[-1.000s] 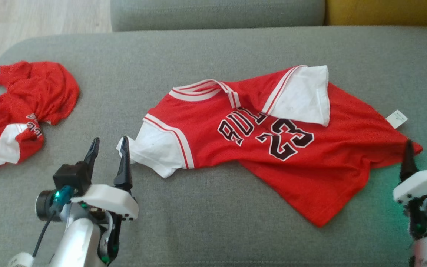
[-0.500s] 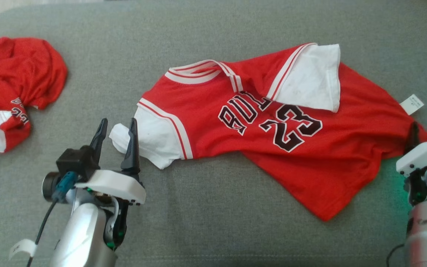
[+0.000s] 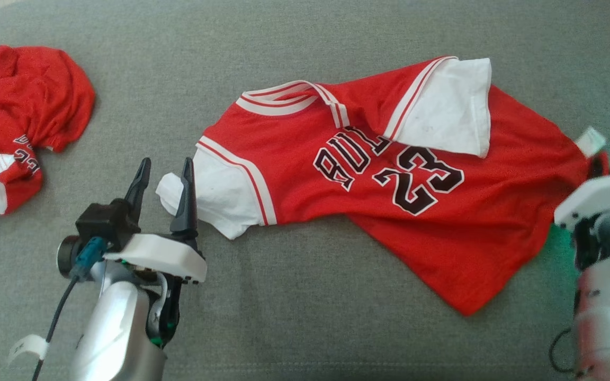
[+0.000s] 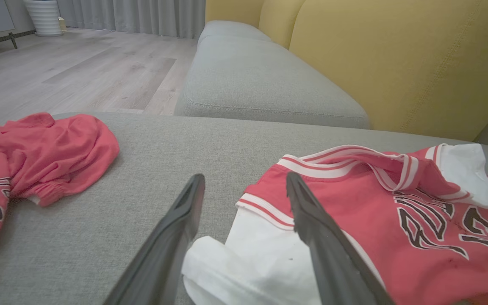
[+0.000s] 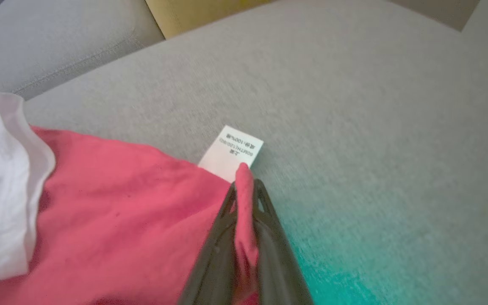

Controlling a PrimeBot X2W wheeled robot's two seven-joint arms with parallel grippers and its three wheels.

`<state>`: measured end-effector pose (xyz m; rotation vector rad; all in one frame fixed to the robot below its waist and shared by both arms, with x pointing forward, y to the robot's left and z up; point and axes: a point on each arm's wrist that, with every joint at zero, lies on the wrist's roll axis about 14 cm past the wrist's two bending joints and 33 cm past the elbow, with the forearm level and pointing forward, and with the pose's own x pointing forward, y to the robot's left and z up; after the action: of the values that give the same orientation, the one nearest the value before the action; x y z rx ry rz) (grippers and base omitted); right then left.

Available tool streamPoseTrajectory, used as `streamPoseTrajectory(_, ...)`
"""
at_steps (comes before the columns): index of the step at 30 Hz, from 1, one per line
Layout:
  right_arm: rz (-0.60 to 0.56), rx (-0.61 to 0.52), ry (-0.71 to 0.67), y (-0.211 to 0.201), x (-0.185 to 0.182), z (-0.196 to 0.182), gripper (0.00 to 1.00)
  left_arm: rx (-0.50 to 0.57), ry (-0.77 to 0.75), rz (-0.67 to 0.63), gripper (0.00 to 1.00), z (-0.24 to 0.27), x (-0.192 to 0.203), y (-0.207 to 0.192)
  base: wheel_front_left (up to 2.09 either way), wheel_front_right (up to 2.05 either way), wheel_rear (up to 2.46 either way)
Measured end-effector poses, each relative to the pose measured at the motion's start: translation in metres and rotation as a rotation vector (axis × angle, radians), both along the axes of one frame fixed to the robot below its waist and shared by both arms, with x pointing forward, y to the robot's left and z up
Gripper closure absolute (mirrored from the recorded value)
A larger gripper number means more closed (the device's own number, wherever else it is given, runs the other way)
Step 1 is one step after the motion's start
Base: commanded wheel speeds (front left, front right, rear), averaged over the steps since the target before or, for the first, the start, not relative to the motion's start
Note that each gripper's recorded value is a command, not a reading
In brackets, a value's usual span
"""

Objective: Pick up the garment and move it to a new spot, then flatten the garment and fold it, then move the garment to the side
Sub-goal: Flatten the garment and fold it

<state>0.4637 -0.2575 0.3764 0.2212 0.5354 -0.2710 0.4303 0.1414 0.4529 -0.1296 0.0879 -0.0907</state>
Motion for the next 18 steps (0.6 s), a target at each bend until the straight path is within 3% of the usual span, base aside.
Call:
streamPoseTrajectory(10, 0.183, -0.323, -0.251, 0.003, 0.093, 0.117, 1.0, -0.003, -0.001, 0.02, 0.0, 0.001, -0.002, 0.008, 0.0, 0.0, 0.0)
streamPoseTrajectory(16, 0.205, -0.424, -0.257, -0.011, 0.127, 0.142, 1.0, 0.002, -0.002, 0.036, 0.0, 0.002, -0.002, 0.016, 0.0, 0.0, 0.0)
streamPoseTrajectory(17, 0.213, -0.419, -0.244, -0.009, 0.13, 0.139, 0.55, 0.003, 0.002, 0.043, 0.0, 0.001, -0.003, 0.019, 0.0, 0.0, 0.0)
streamPoseTrajectory(18, 0.225, -0.418, -0.23, -0.005, 0.132, 0.135, 0.0, -0.002, 0.006, 0.05, 0.0, 0.0, -0.004, 0.021, 0.0, 0.0, 0.0)
